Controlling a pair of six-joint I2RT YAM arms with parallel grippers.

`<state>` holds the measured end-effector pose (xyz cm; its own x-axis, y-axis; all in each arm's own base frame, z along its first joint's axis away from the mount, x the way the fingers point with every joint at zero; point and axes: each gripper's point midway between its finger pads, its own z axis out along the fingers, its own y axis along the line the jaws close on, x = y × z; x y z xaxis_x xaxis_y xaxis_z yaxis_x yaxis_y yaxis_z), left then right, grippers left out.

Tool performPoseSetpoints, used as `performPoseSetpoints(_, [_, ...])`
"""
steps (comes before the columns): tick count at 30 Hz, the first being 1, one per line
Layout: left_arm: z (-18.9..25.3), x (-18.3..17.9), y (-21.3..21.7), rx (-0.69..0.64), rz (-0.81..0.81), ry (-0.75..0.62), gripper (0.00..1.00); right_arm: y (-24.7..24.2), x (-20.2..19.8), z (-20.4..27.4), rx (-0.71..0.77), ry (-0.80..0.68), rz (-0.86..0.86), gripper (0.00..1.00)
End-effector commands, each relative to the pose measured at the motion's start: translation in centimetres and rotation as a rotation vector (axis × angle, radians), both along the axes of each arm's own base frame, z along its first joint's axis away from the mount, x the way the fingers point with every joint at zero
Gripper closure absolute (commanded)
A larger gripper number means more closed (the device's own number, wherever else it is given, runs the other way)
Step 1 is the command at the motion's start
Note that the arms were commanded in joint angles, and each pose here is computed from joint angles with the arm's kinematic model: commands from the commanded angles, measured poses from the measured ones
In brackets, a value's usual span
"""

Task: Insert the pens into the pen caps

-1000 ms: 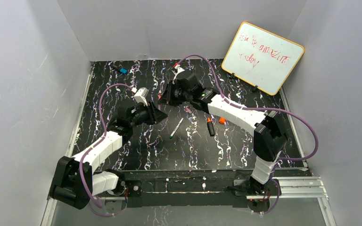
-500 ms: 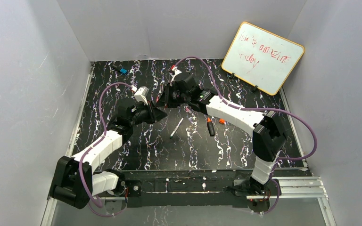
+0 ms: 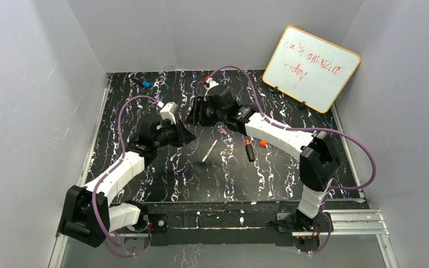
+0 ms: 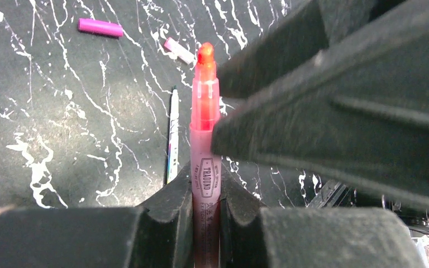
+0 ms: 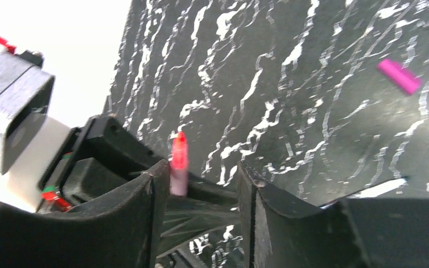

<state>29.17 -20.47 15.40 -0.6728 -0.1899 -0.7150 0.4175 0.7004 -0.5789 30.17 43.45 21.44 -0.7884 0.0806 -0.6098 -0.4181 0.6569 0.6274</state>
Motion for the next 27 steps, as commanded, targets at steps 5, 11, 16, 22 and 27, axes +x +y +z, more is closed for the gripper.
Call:
performPoseSetpoints(5, [-1.6,-1.8,1.6,0.183,-0.062,0.111,1.0,-8.9,5.9,6.4,-0.083,-0.332,-0.171,0.04])
performPoseSetpoints(11, [-2.8,-3.3,2.8,0.249,-0.074,0.12,1.0,-15.2,8.0,2.4,-0.025,-0.023,-0.458,0.01])
performPoseSetpoints(16, [-3.1,-3.8,3.2,0.28,-0.083,0.126,1.0,-12.7,7.6,-0.1,0.199,0.303,-0.581,0.09])
performPoseSetpoints(22, [-2.0,-3.8,3.5,0.278,-0.07,0.088,1.0,-12.3,6.5,-7.2,0.243,0.91,-0.916,0.27])
performPoseSetpoints(27, [-1.1,-3.9,3.8,0.28,-0.057,0.055,1.0,-12.1,6.3,-10.3,0.317,1.093,-1.092,0.37])
